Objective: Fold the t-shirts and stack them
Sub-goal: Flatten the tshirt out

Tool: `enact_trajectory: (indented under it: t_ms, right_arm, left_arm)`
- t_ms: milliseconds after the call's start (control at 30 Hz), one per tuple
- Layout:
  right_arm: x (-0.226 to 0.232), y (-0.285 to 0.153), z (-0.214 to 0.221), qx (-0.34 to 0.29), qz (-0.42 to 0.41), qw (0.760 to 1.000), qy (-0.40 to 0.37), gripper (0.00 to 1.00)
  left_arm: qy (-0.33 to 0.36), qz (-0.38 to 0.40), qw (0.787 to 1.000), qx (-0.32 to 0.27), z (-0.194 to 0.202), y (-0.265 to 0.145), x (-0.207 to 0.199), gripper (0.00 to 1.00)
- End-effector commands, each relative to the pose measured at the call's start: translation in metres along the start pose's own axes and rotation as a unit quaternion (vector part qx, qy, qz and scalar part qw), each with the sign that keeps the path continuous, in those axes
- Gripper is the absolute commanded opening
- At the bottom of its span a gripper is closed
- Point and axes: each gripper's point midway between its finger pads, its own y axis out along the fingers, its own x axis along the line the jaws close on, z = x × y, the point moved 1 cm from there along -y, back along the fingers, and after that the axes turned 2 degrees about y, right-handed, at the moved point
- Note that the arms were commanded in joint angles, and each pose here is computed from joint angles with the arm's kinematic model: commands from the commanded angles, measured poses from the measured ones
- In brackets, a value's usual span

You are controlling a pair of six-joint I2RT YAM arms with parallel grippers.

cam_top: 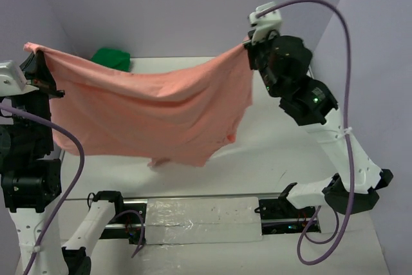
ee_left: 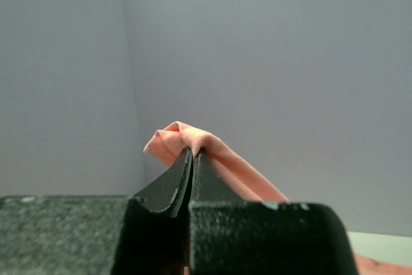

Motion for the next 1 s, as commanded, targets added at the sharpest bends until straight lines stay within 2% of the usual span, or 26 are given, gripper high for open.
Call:
enact_trajectory:
  t_ms: [0, 67, 233, 267, 300, 433, 567, 833, 967]
  right_arm:
    - [-0.014, -0.015, 0.006, 0.001, 0.030, 1.000, -0.007, 0.00]
    - [-0.026, -0.016, 0.012, -0.002, 0.063, 0.998, -0.015, 0.00]
    - [-0.099, -0.026, 0.015, -0.002, 0.161, 0.987, -0.009, 0.00]
    - [-0.115, -0.030, 0.015, -0.003, 0.185, 0.983, -0.008, 0.00]
    - [-0.141, -0.034, 0.019, 0.003, 0.228, 0.974, -0.017, 0.00]
    - [-0.197, -0.050, 0.022, -0.004, 0.316, 0.948, -0.037, 0.00]
    - [-0.216, -0.057, 0.017, -0.012, 0.335, 0.941, -0.052, 0.00]
    - [-0.216, -0.049, -0.027, -0.039, 0.317, 0.947, -0.031, 0.00]
    - [-0.209, -0.056, -0.044, -0.057, 0.306, 0.950, -0.019, 0.00]
  left_arm:
    - [0.011, -0.013, 0.999, 0.031, 0.008, -0.010, 0.007, 0.00]
    - [0.005, -0.006, 1.000, 0.027, 0.001, -0.010, 0.005, 0.00]
    - [-0.022, 0.033, 0.999, 0.031, 0.000, 0.003, -0.012, 0.00]
    - [-0.042, 0.038, 0.998, 0.033, 0.001, 0.005, -0.016, 0.00]
    - [-0.046, 0.044, 0.997, 0.041, 0.007, 0.009, -0.020, 0.00]
    - [-0.055, 0.058, 0.996, 0.046, 0.021, 0.016, -0.028, 0.00]
    - [-0.051, 0.058, 0.996, 0.051, 0.038, 0.019, -0.031, 0.00]
    - [-0.050, 0.058, 0.994, 0.074, 0.073, 0.021, -0.035, 0.00]
    - [-0.052, 0.061, 0.994, 0.074, 0.075, 0.015, -0.036, 0.00]
